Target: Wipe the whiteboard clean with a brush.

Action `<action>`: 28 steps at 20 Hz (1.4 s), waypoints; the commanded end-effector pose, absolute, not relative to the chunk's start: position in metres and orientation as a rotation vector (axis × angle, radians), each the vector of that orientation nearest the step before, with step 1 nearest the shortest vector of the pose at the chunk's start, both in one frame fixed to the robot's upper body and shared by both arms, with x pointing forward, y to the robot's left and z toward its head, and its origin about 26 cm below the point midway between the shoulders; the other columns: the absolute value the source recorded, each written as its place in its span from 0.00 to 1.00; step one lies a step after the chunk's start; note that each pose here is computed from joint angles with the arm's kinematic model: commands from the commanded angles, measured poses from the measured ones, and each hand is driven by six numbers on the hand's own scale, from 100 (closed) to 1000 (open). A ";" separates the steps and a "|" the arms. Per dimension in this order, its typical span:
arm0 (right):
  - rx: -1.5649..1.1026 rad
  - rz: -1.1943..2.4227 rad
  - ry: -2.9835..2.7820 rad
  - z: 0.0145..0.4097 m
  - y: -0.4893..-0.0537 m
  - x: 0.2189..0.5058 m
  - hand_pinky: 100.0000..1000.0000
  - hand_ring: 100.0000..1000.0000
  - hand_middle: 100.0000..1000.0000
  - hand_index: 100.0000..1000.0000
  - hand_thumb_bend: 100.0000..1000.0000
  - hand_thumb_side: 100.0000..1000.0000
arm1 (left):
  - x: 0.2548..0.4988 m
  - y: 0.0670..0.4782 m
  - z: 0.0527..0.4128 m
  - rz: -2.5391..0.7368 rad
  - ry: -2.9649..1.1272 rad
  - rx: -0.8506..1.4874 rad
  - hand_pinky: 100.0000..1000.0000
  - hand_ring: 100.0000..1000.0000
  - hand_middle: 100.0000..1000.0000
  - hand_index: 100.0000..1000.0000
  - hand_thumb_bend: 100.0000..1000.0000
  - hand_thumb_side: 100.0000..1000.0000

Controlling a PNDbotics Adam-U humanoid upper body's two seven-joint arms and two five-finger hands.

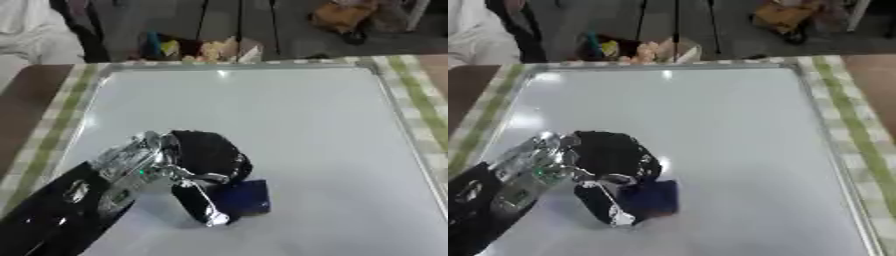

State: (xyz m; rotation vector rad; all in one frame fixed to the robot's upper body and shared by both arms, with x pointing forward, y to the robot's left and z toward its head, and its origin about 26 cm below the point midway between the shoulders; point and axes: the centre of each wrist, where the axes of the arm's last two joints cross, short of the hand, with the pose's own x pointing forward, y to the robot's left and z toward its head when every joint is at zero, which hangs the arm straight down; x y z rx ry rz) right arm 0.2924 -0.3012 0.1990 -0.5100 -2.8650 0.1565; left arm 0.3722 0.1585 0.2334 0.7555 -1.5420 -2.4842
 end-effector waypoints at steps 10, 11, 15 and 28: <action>-0.503 0.176 -2.886 0.207 -0.303 0.290 0.79 0.73 0.50 0.80 0.00 0.93 | 0.356 0.157 0.265 -2.452 -1.523 0.949 0.52 0.74 0.74 0.69 0.54 0.94; -0.503 0.176 -2.886 0.207 -0.303 0.290 0.79 0.73 0.50 0.80 0.00 0.93 | 0.354 0.157 0.266 -2.449 -1.524 0.965 0.53 0.74 0.75 0.70 0.54 0.94; -0.504 0.175 -2.885 0.207 -0.304 0.290 0.79 0.73 0.50 0.80 0.00 0.93 | 0.349 0.156 0.270 -2.442 -1.521 1.003 0.54 0.76 0.77 0.70 0.55 0.95; -0.518 0.174 -2.883 0.206 -0.306 0.289 0.79 0.73 0.50 0.79 0.00 0.93 | 0.326 0.165 0.296 -2.336 -1.635 1.144 0.57 0.78 0.79 0.70 0.49 0.97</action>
